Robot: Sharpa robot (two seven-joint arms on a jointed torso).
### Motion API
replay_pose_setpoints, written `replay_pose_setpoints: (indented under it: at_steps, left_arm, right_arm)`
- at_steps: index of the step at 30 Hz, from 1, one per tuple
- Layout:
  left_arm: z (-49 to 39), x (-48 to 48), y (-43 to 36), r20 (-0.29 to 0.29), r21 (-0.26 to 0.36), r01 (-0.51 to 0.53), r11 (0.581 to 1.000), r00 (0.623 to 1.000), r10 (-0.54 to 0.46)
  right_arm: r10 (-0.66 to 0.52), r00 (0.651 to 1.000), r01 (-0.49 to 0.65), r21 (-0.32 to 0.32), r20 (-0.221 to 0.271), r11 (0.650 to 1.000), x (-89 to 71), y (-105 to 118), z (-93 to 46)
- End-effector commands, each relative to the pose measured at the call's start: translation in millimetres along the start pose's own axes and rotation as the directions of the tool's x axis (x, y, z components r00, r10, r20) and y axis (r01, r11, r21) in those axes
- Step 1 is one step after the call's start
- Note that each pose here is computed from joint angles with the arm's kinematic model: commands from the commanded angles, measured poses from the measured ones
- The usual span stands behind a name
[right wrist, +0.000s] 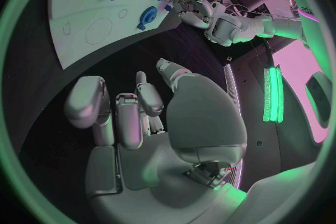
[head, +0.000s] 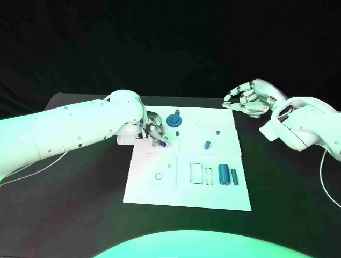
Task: Assemble the parts on the task board
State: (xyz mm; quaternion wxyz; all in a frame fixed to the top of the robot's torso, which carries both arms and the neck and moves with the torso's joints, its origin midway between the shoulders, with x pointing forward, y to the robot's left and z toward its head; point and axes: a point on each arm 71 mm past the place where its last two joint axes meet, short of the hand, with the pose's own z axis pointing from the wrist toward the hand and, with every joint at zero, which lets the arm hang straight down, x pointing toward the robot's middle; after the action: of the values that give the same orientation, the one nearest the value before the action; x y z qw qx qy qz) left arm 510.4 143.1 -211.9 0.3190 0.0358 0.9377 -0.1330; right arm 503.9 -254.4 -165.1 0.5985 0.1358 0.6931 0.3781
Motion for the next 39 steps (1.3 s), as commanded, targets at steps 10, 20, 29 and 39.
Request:
replay_pose_setpoints:
  at_steps: [10, 20, 29, 39]
  left_arm:
    - [0.9, 0.8, -0.3, -0.007, 0.002, 0.004, 1.0, 1.0, -0.004]
    - [1.5, -1.2, 0.7, 0.009, -0.001, 0.017, 1.0, 1.0, -0.017]
    - [1.6, -0.6, 0.1, 0.002, 0.002, 0.016, 1.0, 1.0, -0.016]
    - [1.1, -0.2, -0.3, 0.002, 0.005, 0.018, 1.0, 1.0, -0.018]
  right_arm:
    - [-0.002, 1.0, 0.001, -0.007, -0.013, 1.0, 1.3, 0.6, -0.5]
    - [-0.001, 1.0, 0.001, -0.007, -0.013, 1.0, 1.2, 0.5, -0.9]
    - [-0.001, 1.0, 0.001, -0.006, -0.014, 1.0, 1.1, 0.3, -1.1]
    - [-0.002, 1.0, 0.002, -0.005, -0.014, 1.0, 0.9, 0.0, -1.1]
